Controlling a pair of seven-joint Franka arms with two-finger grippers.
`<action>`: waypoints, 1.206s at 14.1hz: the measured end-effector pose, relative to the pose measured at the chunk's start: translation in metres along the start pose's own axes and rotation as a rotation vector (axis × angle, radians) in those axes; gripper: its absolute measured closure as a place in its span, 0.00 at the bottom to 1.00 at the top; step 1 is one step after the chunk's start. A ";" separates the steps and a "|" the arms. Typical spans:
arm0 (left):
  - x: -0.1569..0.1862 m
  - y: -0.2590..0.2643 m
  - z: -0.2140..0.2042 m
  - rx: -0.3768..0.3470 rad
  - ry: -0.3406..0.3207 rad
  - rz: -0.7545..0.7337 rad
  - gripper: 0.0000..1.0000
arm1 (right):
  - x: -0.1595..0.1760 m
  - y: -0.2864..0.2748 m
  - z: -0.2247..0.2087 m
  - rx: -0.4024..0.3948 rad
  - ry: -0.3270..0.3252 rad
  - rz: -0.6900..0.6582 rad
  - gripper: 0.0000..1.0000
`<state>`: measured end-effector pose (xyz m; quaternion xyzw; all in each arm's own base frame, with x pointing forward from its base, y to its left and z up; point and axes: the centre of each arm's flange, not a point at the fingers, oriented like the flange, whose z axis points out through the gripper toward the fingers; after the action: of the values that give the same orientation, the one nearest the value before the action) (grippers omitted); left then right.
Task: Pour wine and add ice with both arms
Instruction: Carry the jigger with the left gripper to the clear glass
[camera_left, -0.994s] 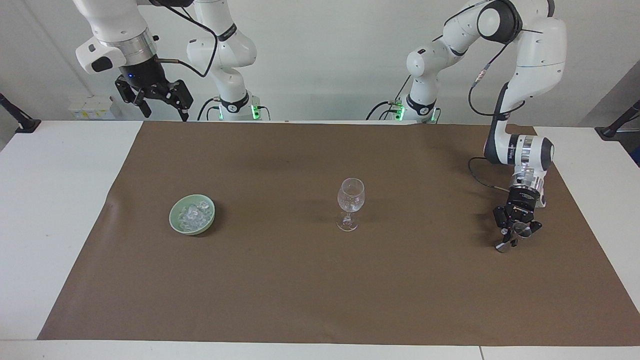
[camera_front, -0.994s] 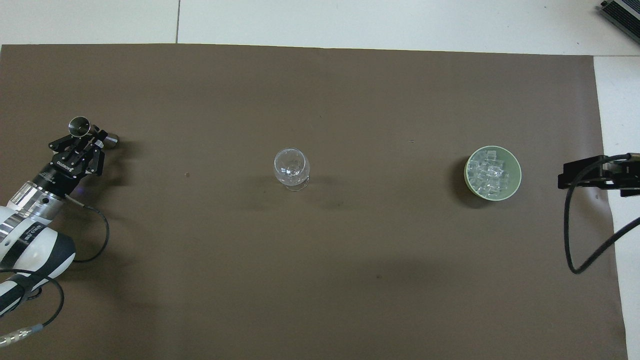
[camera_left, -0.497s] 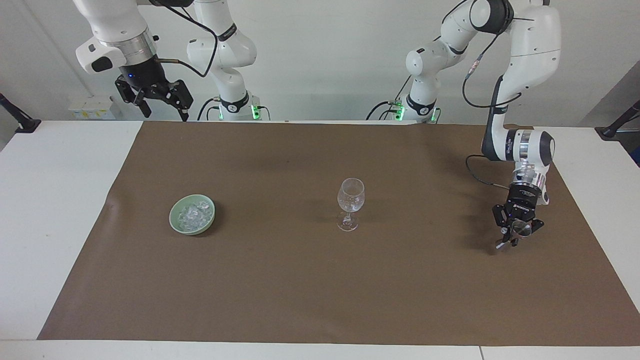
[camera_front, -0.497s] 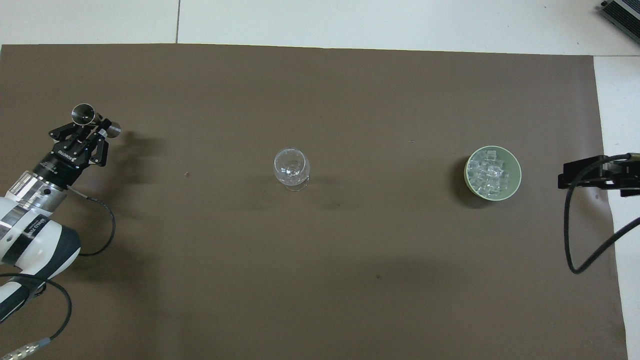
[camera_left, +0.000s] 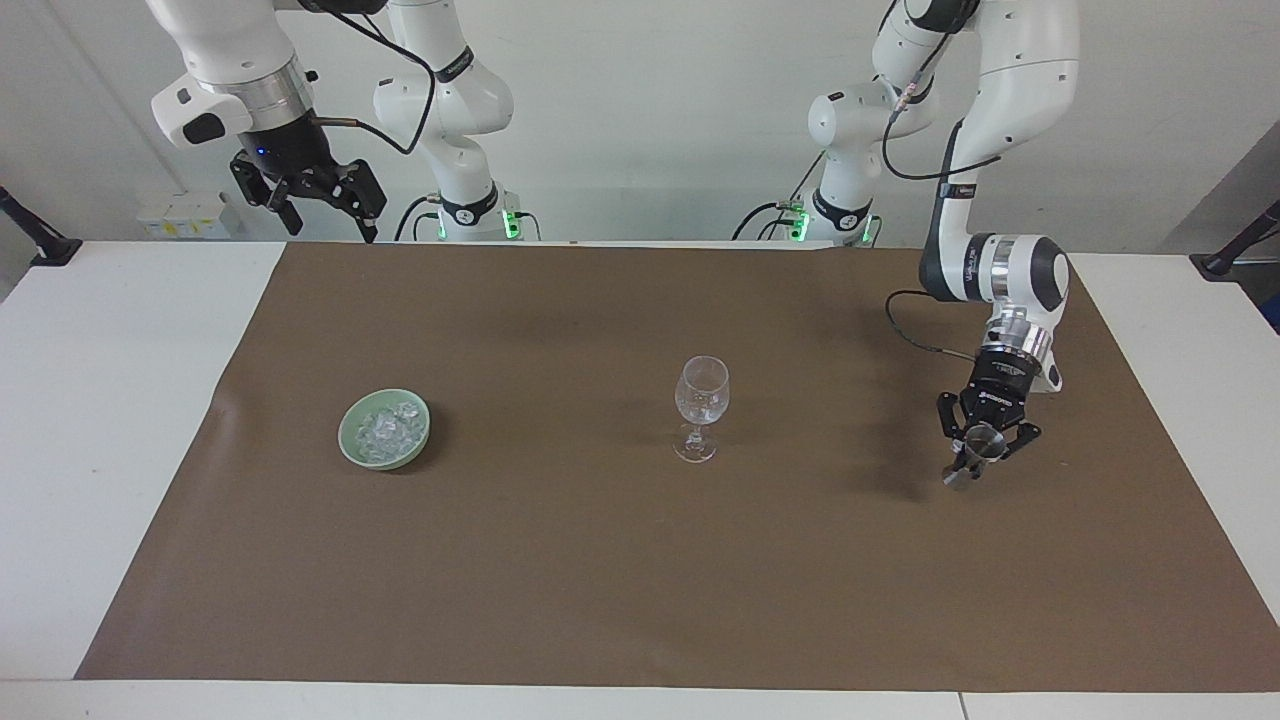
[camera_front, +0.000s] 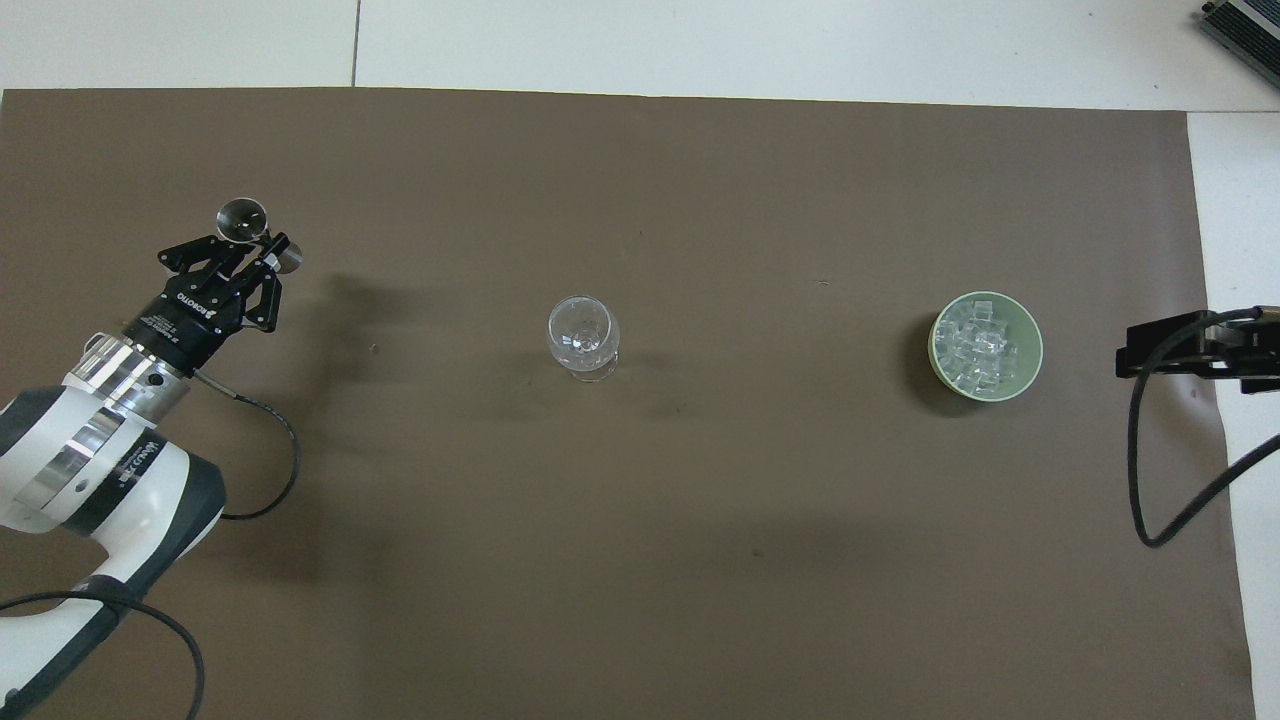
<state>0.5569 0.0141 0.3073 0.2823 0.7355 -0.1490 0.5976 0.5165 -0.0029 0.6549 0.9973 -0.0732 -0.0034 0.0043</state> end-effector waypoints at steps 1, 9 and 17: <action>-0.008 -0.012 0.004 0.011 0.001 0.007 0.79 | 0.000 0.000 0.000 0.000 0.000 0.000 0.00; -0.037 -0.079 0.024 0.086 0.006 0.028 0.79 | 0.000 0.000 0.000 0.000 0.000 0.000 0.00; -0.065 -0.124 0.040 0.103 0.072 0.072 0.79 | 0.000 0.000 0.000 0.000 0.000 0.000 0.00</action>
<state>0.5230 -0.1224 0.3457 0.3441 0.7372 -0.1549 0.5604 0.5165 -0.0029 0.6549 0.9973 -0.0732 -0.0034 0.0043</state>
